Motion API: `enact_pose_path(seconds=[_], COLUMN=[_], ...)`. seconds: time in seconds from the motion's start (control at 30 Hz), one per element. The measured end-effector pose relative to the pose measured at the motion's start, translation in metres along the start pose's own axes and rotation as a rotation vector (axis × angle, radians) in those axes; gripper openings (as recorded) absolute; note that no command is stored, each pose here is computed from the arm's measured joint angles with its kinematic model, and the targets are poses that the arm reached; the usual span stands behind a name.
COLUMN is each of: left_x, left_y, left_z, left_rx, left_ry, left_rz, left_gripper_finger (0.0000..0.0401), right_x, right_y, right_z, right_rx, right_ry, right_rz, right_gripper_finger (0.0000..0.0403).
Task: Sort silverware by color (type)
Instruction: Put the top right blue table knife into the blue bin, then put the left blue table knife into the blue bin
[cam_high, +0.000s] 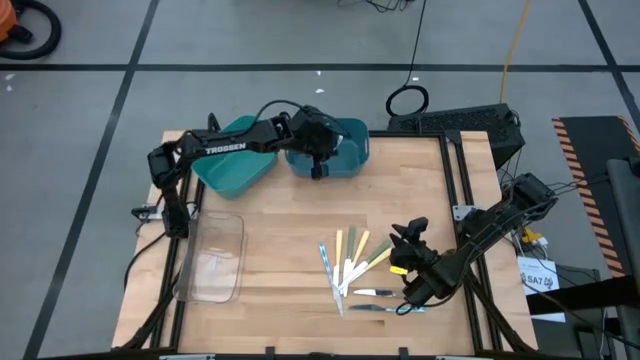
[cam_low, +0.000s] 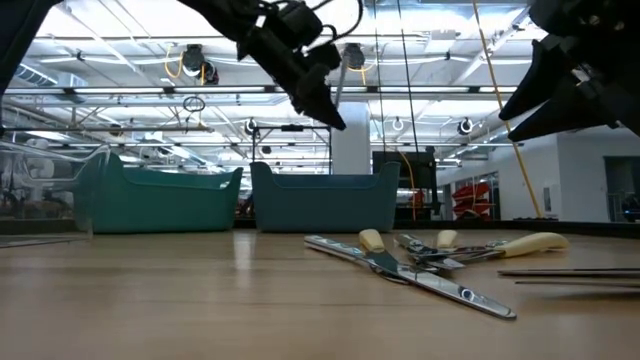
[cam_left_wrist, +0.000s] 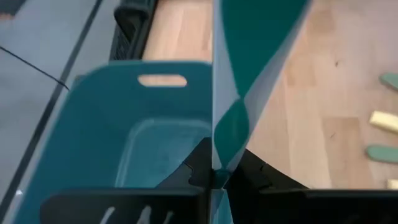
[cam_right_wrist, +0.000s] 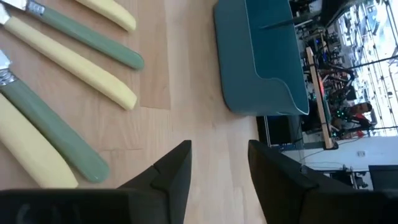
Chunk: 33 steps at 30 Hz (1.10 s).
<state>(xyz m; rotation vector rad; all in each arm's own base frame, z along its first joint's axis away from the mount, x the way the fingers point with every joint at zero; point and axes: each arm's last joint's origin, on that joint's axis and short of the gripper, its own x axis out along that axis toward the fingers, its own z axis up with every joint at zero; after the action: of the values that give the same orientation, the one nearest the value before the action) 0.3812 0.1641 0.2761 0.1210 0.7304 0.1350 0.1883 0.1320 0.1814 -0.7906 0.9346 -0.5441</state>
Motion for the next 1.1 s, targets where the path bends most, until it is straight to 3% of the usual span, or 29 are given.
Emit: enact_pose_path(seconds=[0.53, 0.8, 1.1], left_x=[0.012, 0.024, 0.024], left_y=[0.021, 0.025, 0.020], left_z=[-0.016, -0.024, -0.026], left_rx=[-0.046, -0.066, -0.122], left_ry=[0.077, 0.144, 0.169], left_rz=[0.116, 0.212, 0.200], left_gripper_finger=[0.0025, 0.0090, 0.0102], right_x=[0.000, 0.000, 0.000], right_y=[0.001, 0.002, 0.002], right_z=[0.002, 0.003, 0.004], right_rx=[-0.019, -0.015, -0.013], right_ry=[-0.010, -0.019, -0.022], right_rz=[0.006, 0.013, 0.016], right_gripper_finger=[0.0153, 0.0153, 0.0153])
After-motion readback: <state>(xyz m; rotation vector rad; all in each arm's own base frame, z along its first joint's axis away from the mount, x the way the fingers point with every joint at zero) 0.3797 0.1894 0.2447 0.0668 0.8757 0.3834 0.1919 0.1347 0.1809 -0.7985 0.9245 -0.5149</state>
